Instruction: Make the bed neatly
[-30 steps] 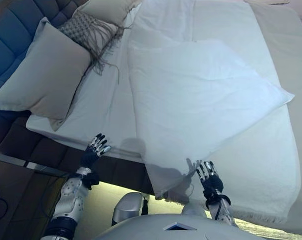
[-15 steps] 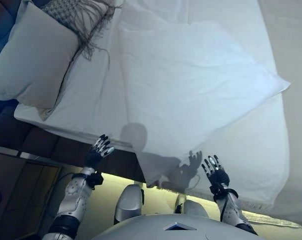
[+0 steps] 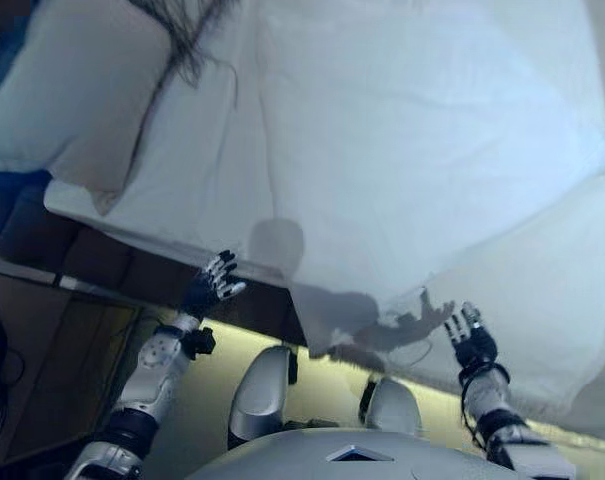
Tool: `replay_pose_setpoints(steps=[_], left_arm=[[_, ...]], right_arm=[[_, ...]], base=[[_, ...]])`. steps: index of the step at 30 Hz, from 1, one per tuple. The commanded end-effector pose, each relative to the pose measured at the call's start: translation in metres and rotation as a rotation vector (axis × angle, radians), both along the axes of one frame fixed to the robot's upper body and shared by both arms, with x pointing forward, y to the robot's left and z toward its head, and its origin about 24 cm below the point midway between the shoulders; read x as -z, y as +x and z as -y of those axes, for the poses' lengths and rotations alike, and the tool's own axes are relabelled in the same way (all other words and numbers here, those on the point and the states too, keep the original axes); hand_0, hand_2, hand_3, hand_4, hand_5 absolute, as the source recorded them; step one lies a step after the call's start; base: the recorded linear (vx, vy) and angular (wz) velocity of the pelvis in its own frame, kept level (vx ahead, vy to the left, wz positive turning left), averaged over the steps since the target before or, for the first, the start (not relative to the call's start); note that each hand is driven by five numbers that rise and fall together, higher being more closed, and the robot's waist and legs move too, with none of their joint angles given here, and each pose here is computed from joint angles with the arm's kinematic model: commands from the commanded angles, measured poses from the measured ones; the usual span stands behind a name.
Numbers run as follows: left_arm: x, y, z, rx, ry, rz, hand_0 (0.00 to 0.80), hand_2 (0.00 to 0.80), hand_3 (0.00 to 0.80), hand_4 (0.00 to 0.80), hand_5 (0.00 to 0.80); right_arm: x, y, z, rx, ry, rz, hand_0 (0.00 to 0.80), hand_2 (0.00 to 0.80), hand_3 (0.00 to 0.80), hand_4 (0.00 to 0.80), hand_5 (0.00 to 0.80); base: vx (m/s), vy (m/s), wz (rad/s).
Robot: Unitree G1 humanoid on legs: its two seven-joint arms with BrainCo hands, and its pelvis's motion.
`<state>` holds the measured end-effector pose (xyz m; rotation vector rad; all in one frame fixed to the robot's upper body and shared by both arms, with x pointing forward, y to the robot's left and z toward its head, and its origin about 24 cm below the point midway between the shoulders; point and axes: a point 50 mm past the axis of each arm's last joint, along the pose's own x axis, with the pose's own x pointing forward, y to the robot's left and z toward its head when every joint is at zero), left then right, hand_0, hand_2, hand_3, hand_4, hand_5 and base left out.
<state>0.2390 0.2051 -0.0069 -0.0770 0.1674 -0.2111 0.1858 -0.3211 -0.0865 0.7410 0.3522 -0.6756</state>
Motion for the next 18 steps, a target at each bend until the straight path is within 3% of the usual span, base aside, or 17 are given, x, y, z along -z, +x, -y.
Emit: replay_pose_setpoints(steps=[1, 4, 8, 11, 18], left_arm=[[-0.034, 0.014, -0.011, -0.043, -0.051, 0.175, 0.000, 0.000, 0.000, 0.000, 0.000], [-0.049, 0.029, -0.009, -0.005, -0.026, 0.228, 0.000, 0.000, 0.000, 0.000, 0.000], [-0.057, 0.038, 0.003, 0.043, -0.025, 0.255, 0.000, 0.000, 0.000, 0.000, 0.000], [-0.061, 0.039, 0.001, 0.057, -0.013, 0.256, 0.000, 0.000, 0.000, 0.000, 0.000], [-0.070, 0.040, -0.005, 0.046, -0.026, 0.268, 0.000, 0.000, 0.000, 0.000, 0.000]], right_arm=[[-0.016, 0.013, 0.013, 0.062, 0.005, 0.098, 0.000, 0.000, 0.000, 0.000, 0.000], [-0.021, 0.010, 0.022, 0.139, 0.035, 0.171, 0.000, 0.000, 0.000, 0.000, 0.000], [-0.035, 0.015, 0.043, 0.236, 0.074, 0.229, 0.000, 0.000, 0.000, 0.000, 0.000], [-0.048, 0.027, 0.051, 0.241, 0.081, 0.249, 0.000, 0.000, 0.000, 0.000, 0.000], [-0.075, 0.038, 0.074, 0.280, 0.080, 0.272, 0.000, 0.000, 0.000, 0.000, 0.000]], base=[[-0.102, -0.132, -0.25], [-0.149, -0.069, 0.00], [-0.051, 0.031, 0.65], [0.001, -0.015, 0.51], [0.027, 0.010, 0.16]])
